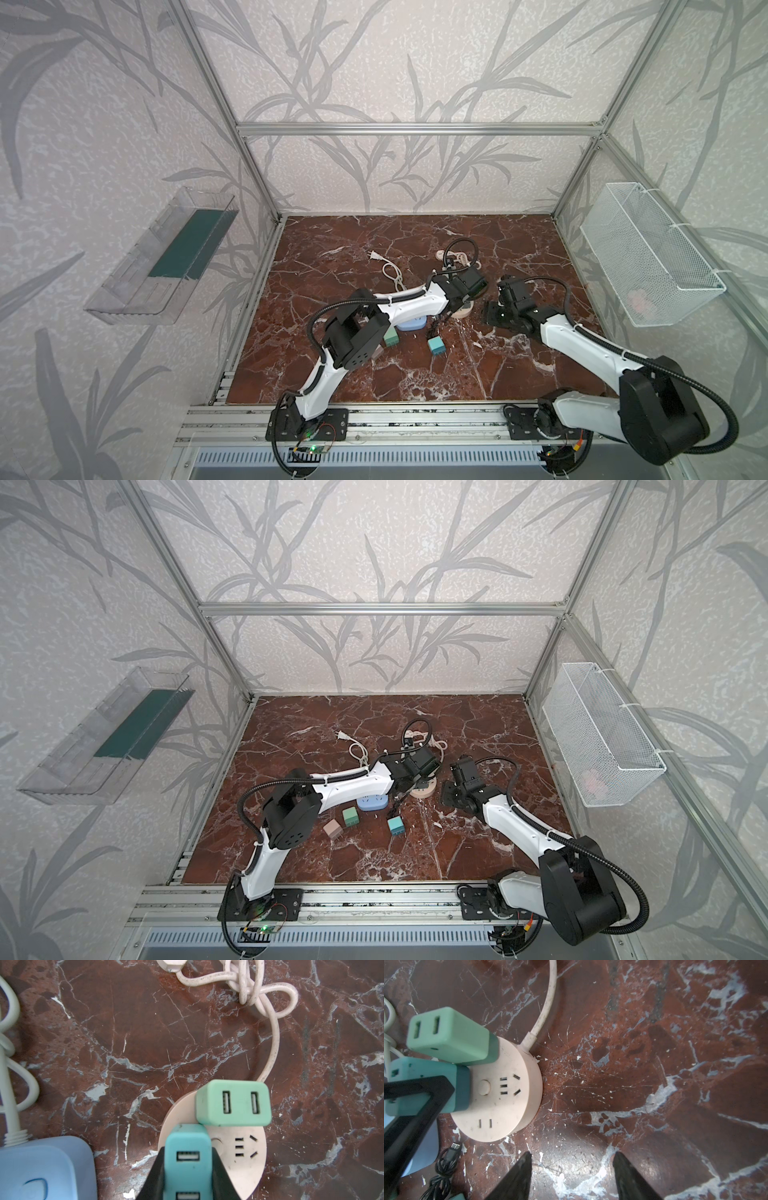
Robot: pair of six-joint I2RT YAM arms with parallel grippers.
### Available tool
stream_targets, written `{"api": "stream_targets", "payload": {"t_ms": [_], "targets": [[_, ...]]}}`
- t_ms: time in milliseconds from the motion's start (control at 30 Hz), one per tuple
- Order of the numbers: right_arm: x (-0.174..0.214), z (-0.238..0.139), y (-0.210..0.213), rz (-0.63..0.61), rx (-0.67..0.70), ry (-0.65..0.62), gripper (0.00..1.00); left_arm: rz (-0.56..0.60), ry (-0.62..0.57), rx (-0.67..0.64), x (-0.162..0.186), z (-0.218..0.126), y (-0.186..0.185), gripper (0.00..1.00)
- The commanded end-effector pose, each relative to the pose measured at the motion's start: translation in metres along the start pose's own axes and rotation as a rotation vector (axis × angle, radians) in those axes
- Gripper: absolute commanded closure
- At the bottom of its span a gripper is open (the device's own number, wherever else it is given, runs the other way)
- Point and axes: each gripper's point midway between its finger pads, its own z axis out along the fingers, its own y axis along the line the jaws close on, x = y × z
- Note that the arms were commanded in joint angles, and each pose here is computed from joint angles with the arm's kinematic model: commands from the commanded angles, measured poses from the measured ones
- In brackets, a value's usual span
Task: Insert the plug
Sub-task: 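Lower the teal adapter with the left gripper into the pink strip beside the green adapter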
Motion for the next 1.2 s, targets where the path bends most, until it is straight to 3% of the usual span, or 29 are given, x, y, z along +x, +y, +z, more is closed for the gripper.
{"api": "stream_targets", "payload": {"t_ms": [0, 400, 633, 1167], "targets": [[-0.007, -0.006, -0.002, 0.01, 0.006, -0.025, 0.37, 0.141, 0.21, -0.267, 0.062, 0.027, 0.07, 1.0], [-0.008, -0.008, -0.002, 0.015, 0.0, -0.035, 0.37, 0.213, 0.235, -0.346, 0.07, 0.026, 0.071, 1.0], [-0.006, -0.009, -0.003, 0.019, -0.002, -0.035, 0.37, 0.197, 0.321, -0.33, 0.094, 0.041, 0.073, 1.0], [-0.009, -0.013, -0.002, 0.019, -0.005, -0.039, 0.37, 0.193, 0.373, -0.309, 0.109, 0.05, 0.073, 1.0]]}}
